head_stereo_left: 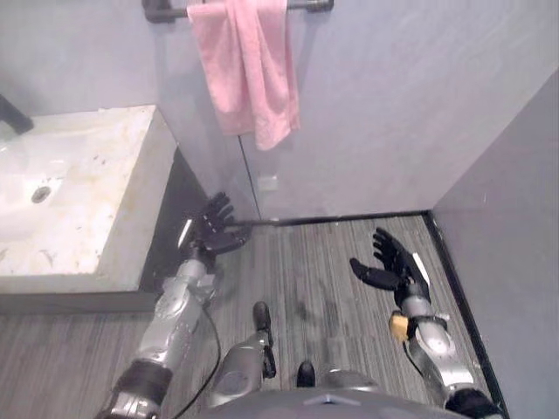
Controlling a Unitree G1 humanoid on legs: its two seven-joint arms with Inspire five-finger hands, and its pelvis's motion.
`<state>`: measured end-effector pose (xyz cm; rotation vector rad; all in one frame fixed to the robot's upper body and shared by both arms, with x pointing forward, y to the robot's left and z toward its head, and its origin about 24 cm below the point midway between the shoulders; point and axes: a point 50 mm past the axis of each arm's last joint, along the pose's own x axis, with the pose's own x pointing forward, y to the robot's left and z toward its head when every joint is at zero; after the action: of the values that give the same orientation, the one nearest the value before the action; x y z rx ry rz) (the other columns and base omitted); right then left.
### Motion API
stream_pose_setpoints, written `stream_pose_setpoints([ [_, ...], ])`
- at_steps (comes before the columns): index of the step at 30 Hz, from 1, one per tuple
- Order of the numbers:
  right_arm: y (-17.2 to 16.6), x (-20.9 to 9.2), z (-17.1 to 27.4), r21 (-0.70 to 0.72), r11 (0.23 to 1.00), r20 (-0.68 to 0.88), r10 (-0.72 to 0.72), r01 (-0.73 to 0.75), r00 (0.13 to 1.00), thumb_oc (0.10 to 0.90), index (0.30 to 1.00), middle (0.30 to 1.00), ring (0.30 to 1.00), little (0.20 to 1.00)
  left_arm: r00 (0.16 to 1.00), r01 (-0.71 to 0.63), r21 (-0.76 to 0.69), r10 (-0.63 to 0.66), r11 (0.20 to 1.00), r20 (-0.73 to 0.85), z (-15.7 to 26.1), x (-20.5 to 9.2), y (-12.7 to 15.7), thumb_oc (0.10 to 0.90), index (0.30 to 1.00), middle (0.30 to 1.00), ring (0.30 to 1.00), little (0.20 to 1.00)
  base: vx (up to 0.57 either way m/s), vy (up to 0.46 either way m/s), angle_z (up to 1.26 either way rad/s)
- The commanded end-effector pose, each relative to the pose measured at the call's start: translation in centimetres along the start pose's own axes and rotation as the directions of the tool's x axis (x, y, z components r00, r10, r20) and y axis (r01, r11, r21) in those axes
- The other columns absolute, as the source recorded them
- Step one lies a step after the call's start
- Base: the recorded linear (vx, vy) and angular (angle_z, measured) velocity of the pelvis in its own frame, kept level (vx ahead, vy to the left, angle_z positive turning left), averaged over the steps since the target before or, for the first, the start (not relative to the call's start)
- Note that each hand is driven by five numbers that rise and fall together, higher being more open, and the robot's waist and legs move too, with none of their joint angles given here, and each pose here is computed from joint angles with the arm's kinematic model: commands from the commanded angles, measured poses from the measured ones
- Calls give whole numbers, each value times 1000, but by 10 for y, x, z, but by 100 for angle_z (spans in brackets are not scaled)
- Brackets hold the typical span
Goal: Organize the bathroom.
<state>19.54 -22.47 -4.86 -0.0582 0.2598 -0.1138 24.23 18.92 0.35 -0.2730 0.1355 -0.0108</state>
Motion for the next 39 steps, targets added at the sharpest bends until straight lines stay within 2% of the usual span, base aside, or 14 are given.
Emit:
stream_pose_setpoints([
  [1, 7, 1, 27, 68, 998, 185, 5, -18, 983, 800, 900, 900, 900, 900, 978, 128, 123, -146, 984, 147, 38, -2, -13, 800, 900, 900, 900, 900, 372, 175, -37],
  [6, 14, -3, 28, 75, 997, 215, -29, 14, 976, 800, 900, 900, 900, 900, 959, 235, 110, -249, 966, 137, 38, -6, -24, 800, 900, 900, 900, 900, 185, 179, -12],
  [8, 12, -1, 36, 69, 997, 252, -48, 31, 967, 800, 900, 900, 900, 900, 930, 321, 183, -346, 929, 124, 41, -6, -34, 800, 900, 900, 900, 900, 121, 81, 13],
  [9, 13, 2, 40, 64, 997, 266, -47, 32, 963, 800, 900, 900, 900, 900, 927, 326, 199, -354, 924, 126, 42, -6, -36, 800, 900, 900, 900, 900, 96, 7, 36],
  [12, 19, 9, 57, 49, 999, 339, -28, 12, 940, 800, 900, 900, 900, 900, 932, 301, 209, -334, 930, 144, 50, -2, -39, 800, 900, 900, 900, 900, 85, -93, 25],
  [13, 20, 8, 66, 18, 1000, 382, -5, -3, 924, 800, 900, 900, 900, 900, 928, 274, 256, -325, 927, 181, 56, -1, -35, 800, 900, 900, 900, 900, 52, -133, -5],
  [21, 26, 8, 73, -27, 995, 393, 96, -93, 914, 800, 900, 900, 900, 900, 937, 258, 194, -295, 946, 189, 50, -16, -30, 800, 900, 900, 900, 900, 68, -83, -4],
  [29, 31, -3, 84, -69, 991, 456, 131, -112, 880, 800, 900, 900, 900, 900, 929, 134, 217, -199, 967, 312, 65, -26, -20, 800, 900, 900, 900, 900, 34, -24, -9],
  [30, 31, -2, 87, -68, 992, 467, 125, -106, 875, 800, 900, 900, 900, 900, 922, 51, 211, -127, 976, 366, 71, -27, -16, 800, 900, 900, 900, 900, -6, -34, -2],
  [32, 32, -1, 87, -82, 992, 468, 122, -95, 875, 800, 900, 900, 900, 900, 887, -67, 212, -39, 975, 460, 82, -30, -11, 800, 900, 900, 900, 900, 1, -44, 1],
  [34, 32, 0, 86, -79, 993, 454, 116, -90, 883, 800, 900, 900, 900, 900, 850, -124, 200, 0, 972, 526, 91, -36, -6, 800, 900, 900, 900, 900, 15, -43, 7],
  [39, 30, -2, 79, -60, 995, 417, 103, -85, 903, 800, 900, 900, 900, 900, 761, -157, 233, -33, 960, 648, 111, -45, -11, 800, 900, 900, 900, 900, 9, -27, 15],
])
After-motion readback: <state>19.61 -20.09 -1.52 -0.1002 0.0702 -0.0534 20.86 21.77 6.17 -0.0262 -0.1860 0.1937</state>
